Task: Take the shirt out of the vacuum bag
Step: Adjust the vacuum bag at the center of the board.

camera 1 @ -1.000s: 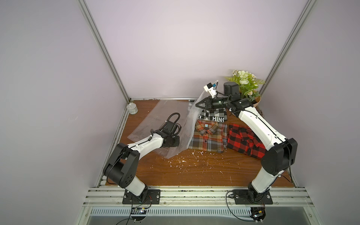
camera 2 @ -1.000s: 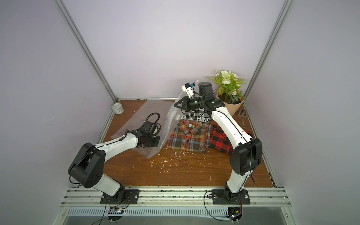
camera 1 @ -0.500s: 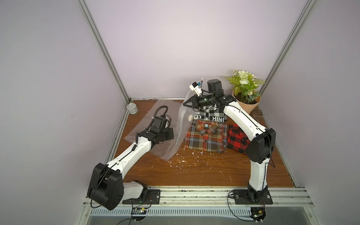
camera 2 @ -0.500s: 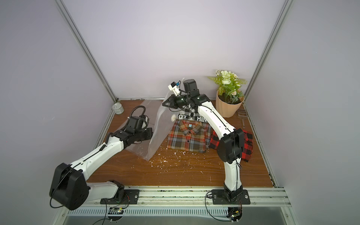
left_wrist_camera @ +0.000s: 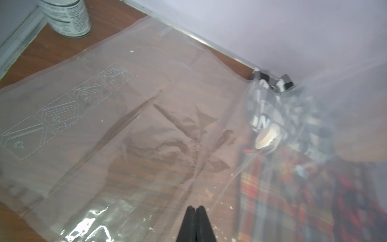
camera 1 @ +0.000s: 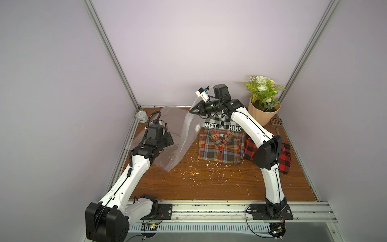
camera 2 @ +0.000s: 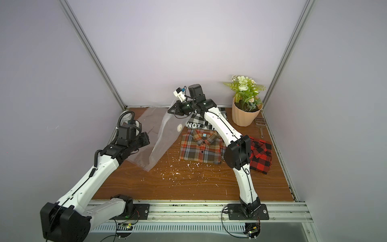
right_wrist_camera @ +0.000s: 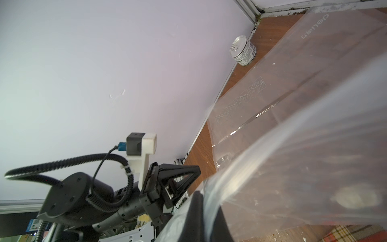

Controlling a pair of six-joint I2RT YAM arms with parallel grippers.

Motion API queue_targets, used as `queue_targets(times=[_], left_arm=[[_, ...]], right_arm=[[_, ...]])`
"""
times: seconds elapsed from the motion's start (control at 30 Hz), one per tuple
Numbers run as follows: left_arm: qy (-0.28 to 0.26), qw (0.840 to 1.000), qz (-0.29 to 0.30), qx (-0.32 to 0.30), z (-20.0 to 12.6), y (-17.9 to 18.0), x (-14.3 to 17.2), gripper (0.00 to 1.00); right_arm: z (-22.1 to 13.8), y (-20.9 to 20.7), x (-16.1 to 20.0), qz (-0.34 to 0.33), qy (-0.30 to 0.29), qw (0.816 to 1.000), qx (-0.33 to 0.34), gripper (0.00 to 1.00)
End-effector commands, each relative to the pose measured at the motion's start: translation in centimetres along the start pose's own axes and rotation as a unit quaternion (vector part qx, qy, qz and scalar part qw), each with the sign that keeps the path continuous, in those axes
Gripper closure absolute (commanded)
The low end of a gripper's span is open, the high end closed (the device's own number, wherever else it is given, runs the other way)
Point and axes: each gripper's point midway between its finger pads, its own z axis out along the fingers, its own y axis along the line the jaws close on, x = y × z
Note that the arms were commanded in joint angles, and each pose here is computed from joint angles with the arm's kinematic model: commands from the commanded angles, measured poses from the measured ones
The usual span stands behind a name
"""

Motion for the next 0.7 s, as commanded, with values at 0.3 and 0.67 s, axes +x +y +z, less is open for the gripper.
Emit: queue_targets(times=[0.3,0.67], left_arm=[[0.128,0.987,0.089,-0.038,5.9,1.0,7.5,0.99],[0.157,0.98,0.112,-0.037,7.4,0.9,11.6,0.99]], right_arm=[[-7.7,1.6,0.6,-0.04,-0.002,0.999,0.032,1.0],[-13.5,2.4,0.1,-0.05,-0.014,0.998,0.027,1.0]])
